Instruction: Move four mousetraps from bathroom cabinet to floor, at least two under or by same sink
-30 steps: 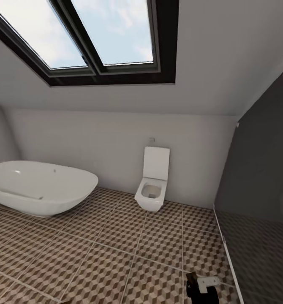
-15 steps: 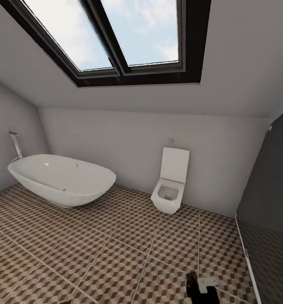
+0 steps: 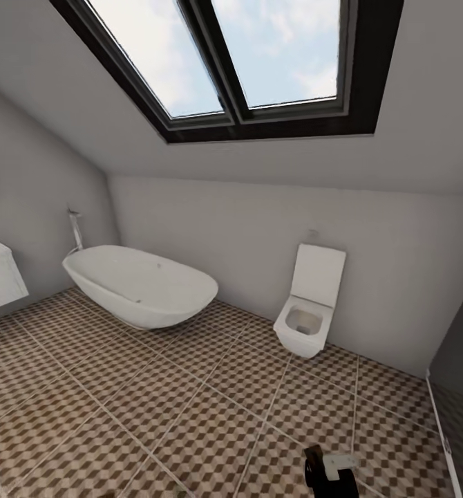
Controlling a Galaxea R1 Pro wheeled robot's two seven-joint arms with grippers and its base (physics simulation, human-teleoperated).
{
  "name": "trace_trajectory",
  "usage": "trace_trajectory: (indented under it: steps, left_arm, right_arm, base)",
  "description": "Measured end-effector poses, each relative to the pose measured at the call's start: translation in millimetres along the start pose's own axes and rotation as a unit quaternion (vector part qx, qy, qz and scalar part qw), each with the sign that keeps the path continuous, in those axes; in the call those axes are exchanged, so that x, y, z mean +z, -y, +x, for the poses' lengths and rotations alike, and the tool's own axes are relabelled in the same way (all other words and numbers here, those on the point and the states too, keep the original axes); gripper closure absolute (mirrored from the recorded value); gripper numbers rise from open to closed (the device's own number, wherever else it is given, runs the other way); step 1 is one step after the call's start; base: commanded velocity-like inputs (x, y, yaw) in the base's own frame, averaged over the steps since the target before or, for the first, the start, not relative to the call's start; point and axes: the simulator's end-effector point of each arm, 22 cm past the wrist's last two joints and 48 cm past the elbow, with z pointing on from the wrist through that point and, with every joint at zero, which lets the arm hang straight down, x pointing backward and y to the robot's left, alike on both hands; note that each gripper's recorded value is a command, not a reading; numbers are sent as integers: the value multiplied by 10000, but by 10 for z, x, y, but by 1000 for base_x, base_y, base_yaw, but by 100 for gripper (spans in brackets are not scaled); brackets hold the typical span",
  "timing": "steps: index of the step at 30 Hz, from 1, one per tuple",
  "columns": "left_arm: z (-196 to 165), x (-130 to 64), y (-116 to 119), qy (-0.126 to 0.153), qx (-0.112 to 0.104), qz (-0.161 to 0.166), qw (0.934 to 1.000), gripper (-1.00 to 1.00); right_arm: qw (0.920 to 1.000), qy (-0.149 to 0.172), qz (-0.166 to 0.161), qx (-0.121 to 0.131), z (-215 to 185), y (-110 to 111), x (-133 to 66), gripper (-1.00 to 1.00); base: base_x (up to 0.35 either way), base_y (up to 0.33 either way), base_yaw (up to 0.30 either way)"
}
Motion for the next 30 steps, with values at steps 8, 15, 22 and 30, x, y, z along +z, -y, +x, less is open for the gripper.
trace_trajectory:
  steps: [8,15,22,30]
  left_arm:
    - [4,-1,5,-3,-1,3,10000,100]
    - [7,-2,4,-5,-2,1,10000,100]
    - [6,-2,5,-4,-1,2,10000,100]
    - [8,-3,4,-5,-1,1,10000,100]
  right_arm:
    - [10000,1,-4,0,-2,-2,1,100]
    - [10000,0,-6,0,0,-3,0,100]
    - [10000,-1,-3,0,1,-2,-1,100]
    - [10000,1,37,0,-1,17,0,100]
  base:
    - [0,0,300]
    - [0,0,300]
    - [0,0,300]
    - [0,0,300]
